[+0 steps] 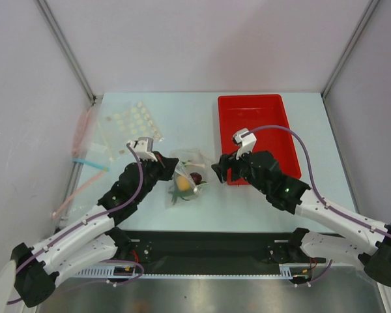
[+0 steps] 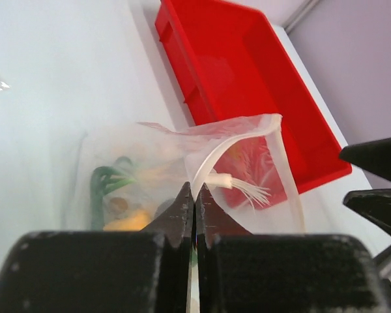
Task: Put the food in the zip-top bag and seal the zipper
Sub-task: Adjust the zipper food storage bag at the center of the board.
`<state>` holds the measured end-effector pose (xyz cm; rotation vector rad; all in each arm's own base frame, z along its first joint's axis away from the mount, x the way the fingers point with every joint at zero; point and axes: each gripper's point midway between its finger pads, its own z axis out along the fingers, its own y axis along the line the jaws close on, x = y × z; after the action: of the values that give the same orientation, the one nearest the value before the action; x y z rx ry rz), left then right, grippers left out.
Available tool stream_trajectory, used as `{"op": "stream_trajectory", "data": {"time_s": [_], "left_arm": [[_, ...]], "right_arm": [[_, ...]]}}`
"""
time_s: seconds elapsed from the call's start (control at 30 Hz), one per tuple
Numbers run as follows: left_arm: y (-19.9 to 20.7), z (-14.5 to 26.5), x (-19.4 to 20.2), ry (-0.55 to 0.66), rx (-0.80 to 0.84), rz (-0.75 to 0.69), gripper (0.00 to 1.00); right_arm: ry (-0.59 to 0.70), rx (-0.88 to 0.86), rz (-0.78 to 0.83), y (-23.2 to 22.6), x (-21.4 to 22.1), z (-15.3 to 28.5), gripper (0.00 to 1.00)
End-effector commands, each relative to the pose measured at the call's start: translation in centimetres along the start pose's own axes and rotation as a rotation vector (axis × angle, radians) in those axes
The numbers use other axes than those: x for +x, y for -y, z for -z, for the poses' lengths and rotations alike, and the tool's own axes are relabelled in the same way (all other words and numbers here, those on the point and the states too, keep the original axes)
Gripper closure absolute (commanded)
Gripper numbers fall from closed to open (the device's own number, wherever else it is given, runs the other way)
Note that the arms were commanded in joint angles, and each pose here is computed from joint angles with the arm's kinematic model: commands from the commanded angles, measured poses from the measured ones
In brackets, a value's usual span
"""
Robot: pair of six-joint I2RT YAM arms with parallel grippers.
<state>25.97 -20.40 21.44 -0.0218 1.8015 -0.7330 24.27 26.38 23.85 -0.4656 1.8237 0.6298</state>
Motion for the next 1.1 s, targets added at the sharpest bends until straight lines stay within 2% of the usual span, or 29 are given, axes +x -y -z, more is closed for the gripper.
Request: {"op": "stream_trajectory", "data": {"time_s": [0.0,0.33,0.5,0.67,0.83,1.07], "left_arm": [[-0.2,0.6,-3.1,0.144,-0.019,0.010,1.00],[-1.3,0.3,-2.5,0.135,-0.068,-0.001,1.00],[-1.0,0.2,-2.3,0.123,-0.054,-0.005,1.00],[-0.8,0.4,-2.4,0.124,-0.039,-0.010,1.00],[0.1,0.6,-2.3,0.114,0.016,-0.021,1.00],[0.9,0.8,-2.2,0.111,0.059,-0.025,1.00]], "right_arm": [[-0.020,0.044,-0.043,0.3,-0.4,-0.5,0.29],[-0.160,-0.030,-0.065,-1.6,2.7,-3.1,0.32],[-0.153,-0.007,-0.106,-0.9,3.3,-3.8,0.32],[-0.105,0.016,-0.215,0.8,3.2,-5.1,0.32],[-0.078,0.004,-0.296,1.4,3.9,-6.2,0.37],[-0.109,-0.053,-0.339,0.8,4.9,-7.3,0.43]]}}
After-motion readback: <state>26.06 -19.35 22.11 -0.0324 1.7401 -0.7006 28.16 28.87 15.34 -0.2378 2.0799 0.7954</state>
